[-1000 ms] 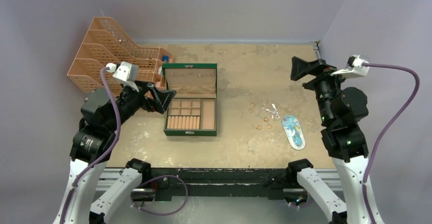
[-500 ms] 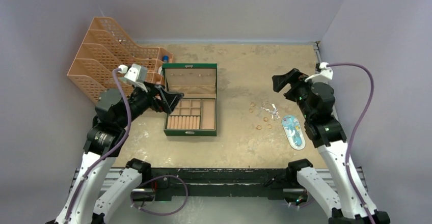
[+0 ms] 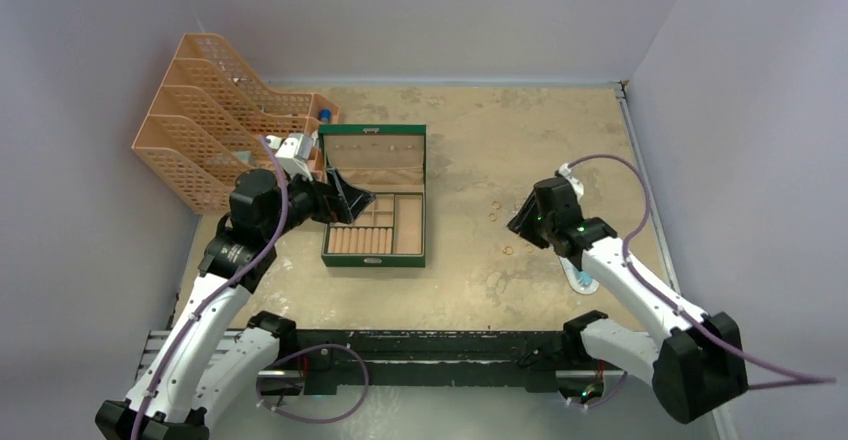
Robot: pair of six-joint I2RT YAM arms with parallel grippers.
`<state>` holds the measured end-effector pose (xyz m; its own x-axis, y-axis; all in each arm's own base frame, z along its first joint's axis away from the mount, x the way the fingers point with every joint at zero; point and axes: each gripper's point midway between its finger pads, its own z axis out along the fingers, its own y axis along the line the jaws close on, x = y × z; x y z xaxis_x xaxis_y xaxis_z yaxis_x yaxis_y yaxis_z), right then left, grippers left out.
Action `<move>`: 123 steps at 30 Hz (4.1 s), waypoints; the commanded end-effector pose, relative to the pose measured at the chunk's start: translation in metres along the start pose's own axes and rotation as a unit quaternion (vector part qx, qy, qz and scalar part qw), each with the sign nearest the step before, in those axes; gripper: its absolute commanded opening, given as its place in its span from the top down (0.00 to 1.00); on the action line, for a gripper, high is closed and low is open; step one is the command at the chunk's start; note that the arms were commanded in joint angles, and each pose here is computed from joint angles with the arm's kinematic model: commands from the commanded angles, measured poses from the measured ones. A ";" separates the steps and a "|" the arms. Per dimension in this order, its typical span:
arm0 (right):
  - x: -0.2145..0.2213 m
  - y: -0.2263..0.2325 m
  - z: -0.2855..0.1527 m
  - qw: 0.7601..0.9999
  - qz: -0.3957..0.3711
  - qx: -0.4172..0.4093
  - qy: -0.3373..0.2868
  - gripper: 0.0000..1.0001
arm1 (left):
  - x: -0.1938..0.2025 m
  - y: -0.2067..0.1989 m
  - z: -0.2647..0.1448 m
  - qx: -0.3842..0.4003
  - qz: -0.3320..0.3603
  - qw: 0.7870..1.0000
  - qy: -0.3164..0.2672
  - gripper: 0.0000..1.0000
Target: Organize the mixed jewelry
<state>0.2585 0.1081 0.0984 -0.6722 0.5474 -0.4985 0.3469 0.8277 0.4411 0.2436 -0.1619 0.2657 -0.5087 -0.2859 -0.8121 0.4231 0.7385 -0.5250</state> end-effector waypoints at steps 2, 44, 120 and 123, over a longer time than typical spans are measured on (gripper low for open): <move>0.017 -0.008 0.019 0.999 0.012 0.049 -0.001 0.59 | -0.017 -0.015 -0.003 0.034 0.015 0.998 -0.047 0.05; 0.055 -0.041 0.030 0.981 -0.011 0.190 0.031 0.79 | -0.010 -0.001 0.009 0.013 0.000 1.000 -0.018 0.06; 0.074 -0.017 0.058 0.981 -0.056 0.167 0.079 0.68 | 0.000 0.016 0.014 -0.027 -0.017 0.999 0.003 0.08; 0.077 -0.015 0.056 0.980 -0.079 0.156 0.092 0.65 | 0.001 0.017 0.015 -0.030 -0.018 0.999 0.004 0.08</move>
<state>0.2458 0.1422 0.0156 -0.7878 0.4600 -0.4097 0.4490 0.8841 0.1292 0.2560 -0.1594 0.2390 -0.5617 -0.2877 -0.7757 0.3527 0.7649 -0.5391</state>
